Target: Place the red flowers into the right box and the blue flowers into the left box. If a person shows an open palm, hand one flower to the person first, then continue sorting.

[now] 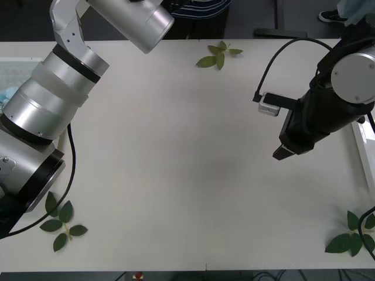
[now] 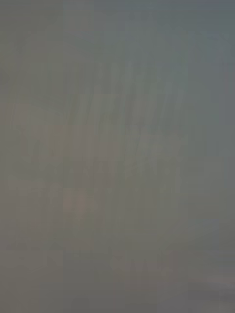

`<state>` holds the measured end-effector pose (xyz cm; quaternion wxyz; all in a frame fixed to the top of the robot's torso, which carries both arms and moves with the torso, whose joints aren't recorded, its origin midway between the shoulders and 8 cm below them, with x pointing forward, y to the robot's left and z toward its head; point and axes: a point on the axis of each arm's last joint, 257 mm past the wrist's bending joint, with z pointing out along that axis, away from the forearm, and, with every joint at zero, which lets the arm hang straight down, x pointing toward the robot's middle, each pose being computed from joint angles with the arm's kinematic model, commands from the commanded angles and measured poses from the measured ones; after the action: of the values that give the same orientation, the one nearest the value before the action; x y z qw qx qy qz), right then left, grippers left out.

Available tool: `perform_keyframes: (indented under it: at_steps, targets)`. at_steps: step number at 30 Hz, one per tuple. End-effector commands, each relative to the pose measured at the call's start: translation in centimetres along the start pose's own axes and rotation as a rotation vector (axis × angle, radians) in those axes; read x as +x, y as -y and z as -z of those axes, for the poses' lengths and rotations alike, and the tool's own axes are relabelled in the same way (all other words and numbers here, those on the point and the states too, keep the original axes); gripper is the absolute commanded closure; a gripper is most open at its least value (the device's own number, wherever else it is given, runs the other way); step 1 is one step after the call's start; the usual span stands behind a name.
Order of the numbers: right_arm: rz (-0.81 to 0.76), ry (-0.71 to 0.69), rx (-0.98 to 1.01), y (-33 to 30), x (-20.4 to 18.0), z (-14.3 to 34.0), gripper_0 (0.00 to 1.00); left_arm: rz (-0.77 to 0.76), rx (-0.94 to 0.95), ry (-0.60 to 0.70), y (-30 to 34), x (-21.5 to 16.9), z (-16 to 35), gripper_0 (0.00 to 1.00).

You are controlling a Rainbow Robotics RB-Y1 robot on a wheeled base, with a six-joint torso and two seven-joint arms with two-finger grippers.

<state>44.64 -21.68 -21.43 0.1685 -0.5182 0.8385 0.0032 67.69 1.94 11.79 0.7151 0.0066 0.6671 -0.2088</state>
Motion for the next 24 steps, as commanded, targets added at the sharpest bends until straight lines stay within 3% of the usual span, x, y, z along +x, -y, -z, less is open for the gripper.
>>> perform_keyframes:
  at_steps: [1,2,5,8,13,16,24]
  targets:
    - [0.056,0.010,0.026,0.58,-0.41,0.79,0.00,-0.035,0.036,0.062,1.86,-3.58,0.19,1.00]
    - [0.056,0.010,0.026,0.58,-0.41,0.79,0.00,-0.035,0.036,0.062,1.86,-3.58,0.19,0.96]
    - [0.056,0.010,0.026,0.58,-0.41,0.79,0.00,-0.035,0.036,0.062,1.86,-3.58,0.19,0.60]
    - [0.056,0.010,0.026,0.58,-0.41,0.79,0.00,-0.035,0.036,0.062,1.86,-3.58,0.19,0.35]
    - [0.056,0.010,0.026,0.58,-0.41,0.79,0.00,-0.035,0.036,0.062,1.86,-3.58,0.19,0.08]
    - [0.056,0.010,0.026,0.58,-0.41,0.79,0.00,-0.035,0.036,0.062,1.86,-3.58,0.19,0.00]
    - [0.056,0.010,0.026,0.58,-0.41,0.79,0.00,-0.035,0.036,0.062,1.86,-3.58,0.19,0.00]
